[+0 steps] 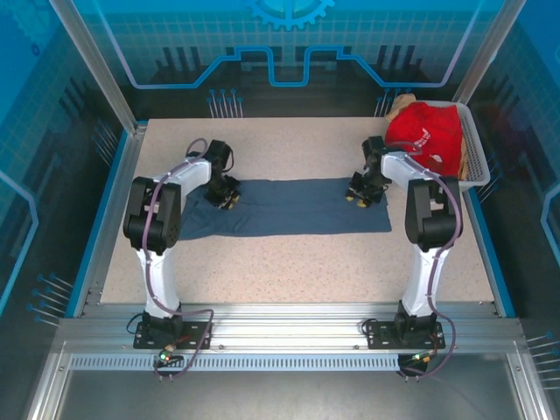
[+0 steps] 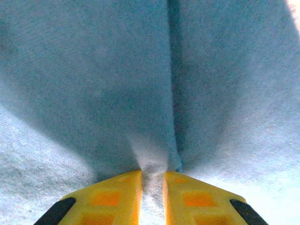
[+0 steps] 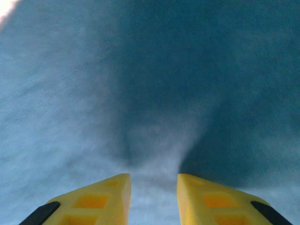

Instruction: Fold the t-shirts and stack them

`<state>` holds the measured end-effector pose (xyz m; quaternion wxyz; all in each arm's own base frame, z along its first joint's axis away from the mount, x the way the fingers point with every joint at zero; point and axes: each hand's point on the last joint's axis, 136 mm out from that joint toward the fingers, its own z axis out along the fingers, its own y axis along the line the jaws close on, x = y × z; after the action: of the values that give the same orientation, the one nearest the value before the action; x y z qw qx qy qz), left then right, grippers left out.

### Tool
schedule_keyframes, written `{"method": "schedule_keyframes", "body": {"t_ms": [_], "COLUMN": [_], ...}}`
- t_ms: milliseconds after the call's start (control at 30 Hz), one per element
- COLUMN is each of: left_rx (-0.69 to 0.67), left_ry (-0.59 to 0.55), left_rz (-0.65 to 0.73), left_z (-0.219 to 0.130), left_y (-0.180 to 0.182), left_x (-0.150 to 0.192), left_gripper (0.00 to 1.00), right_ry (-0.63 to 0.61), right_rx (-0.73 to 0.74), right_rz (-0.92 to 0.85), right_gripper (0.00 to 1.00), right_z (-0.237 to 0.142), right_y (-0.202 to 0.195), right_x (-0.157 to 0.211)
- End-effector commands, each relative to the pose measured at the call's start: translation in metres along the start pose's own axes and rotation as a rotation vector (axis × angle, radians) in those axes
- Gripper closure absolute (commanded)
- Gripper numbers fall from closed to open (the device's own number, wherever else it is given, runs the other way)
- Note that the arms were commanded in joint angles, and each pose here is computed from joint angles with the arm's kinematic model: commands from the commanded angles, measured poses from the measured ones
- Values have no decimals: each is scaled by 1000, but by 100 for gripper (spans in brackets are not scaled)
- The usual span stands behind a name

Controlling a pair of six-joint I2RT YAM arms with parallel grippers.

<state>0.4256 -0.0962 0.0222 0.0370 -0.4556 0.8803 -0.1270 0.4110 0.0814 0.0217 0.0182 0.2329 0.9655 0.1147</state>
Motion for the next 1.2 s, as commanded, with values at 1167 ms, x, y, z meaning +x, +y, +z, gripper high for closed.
{"method": "schedule_keyframes", "body": {"t_ms": [1167], "left_rx": [296], "left_ry": [-47], "left_rz": [-119], "left_z": [3], "left_y": [-102], "left_x": [16], "left_gripper": [74], "right_ry": [83], "right_rx": [-63], "right_rz": [-250], "right_gripper": [66], "right_z": [6], "right_y": [66], "right_x": [81]}}
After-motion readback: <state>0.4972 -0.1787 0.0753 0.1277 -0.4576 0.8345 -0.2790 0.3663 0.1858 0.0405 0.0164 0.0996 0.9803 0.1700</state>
